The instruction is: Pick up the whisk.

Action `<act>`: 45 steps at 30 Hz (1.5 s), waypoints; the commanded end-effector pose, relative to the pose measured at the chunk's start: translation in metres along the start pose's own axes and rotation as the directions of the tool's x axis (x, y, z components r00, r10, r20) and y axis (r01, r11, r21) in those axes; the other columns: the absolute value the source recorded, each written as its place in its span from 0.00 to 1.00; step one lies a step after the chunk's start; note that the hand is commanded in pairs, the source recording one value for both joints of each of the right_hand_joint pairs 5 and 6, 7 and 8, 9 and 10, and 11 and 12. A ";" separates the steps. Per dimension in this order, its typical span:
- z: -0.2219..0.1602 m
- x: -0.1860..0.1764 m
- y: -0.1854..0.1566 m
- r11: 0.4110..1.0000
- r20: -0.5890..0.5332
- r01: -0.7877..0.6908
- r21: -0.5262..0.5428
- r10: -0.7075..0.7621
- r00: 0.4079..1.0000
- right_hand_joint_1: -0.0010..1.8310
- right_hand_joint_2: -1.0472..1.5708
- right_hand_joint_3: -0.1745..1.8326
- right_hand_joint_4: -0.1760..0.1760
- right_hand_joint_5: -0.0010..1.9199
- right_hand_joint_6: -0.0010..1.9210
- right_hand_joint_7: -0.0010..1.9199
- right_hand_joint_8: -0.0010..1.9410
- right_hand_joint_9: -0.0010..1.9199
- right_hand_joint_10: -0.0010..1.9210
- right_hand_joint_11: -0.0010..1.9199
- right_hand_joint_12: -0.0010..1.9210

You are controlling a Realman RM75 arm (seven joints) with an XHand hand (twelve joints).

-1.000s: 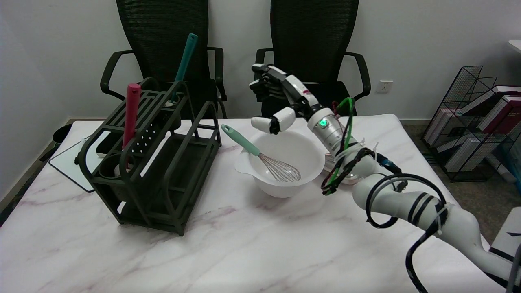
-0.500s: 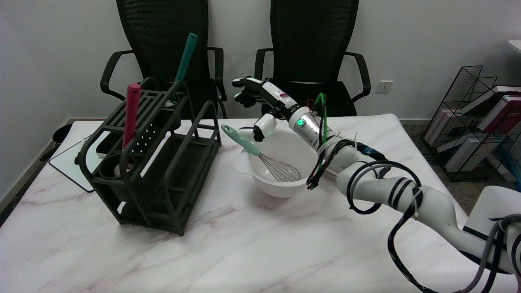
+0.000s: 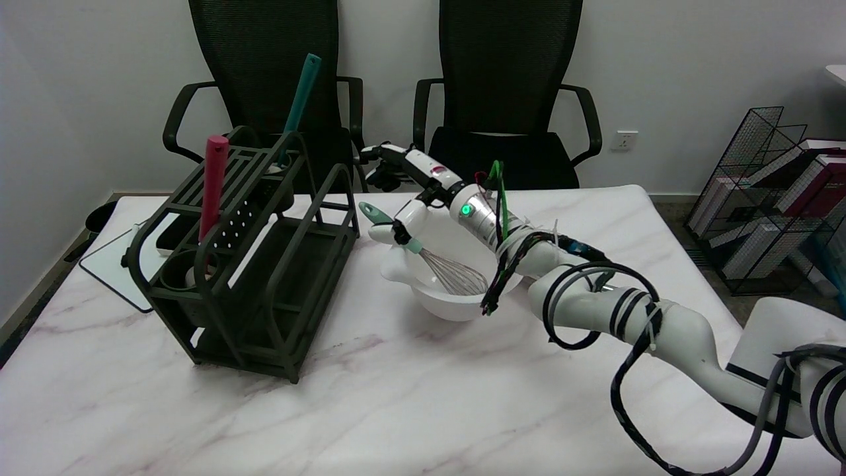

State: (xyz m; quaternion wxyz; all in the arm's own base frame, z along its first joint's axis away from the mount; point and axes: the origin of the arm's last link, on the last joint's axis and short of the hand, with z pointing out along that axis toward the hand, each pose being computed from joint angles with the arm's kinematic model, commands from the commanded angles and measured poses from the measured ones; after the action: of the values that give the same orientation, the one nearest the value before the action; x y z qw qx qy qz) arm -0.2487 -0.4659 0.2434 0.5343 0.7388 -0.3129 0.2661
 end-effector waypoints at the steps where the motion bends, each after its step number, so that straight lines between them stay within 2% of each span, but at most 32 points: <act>1: 0.005 -0.030 -0.004 1.000 0.062 -0.015 -0.020 0.017 0.998 0.64 0.35 0.72 0.50 0.13 0.13 0.32 0.32 0.31 0.31 0.30 0.30; 15: 0.007 -0.037 -0.009 0.999 0.077 -0.028 -0.020 0.029 0.997 0.64 0.38 0.71 0.50 0.14 0.14 0.35 0.34 0.33 0.33 0.33 0.33; 27: 0.004 -0.037 -0.008 0.999 0.074 -0.041 -0.025 0.043 0.996 0.65 0.43 0.69 0.50 0.15 0.15 0.37 0.37 0.39 0.39 0.57 0.57; 41: -0.001 -0.031 -0.001 0.998 0.039 -0.060 -0.033 0.061 0.997 0.64 0.46 0.69 0.50 0.19 0.19 0.40 0.39 0.42 0.42 0.59 0.59; 45: -0.003 -0.031 -0.001 0.998 0.037 -0.060 -0.032 0.062 0.997 0.63 0.45 0.70 0.50 0.29 0.29 0.41 0.40 0.43 0.43 0.59 0.59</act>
State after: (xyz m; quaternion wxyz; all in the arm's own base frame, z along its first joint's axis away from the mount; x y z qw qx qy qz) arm -0.2673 -0.4612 0.2160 0.5292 0.7310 -0.3493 0.2522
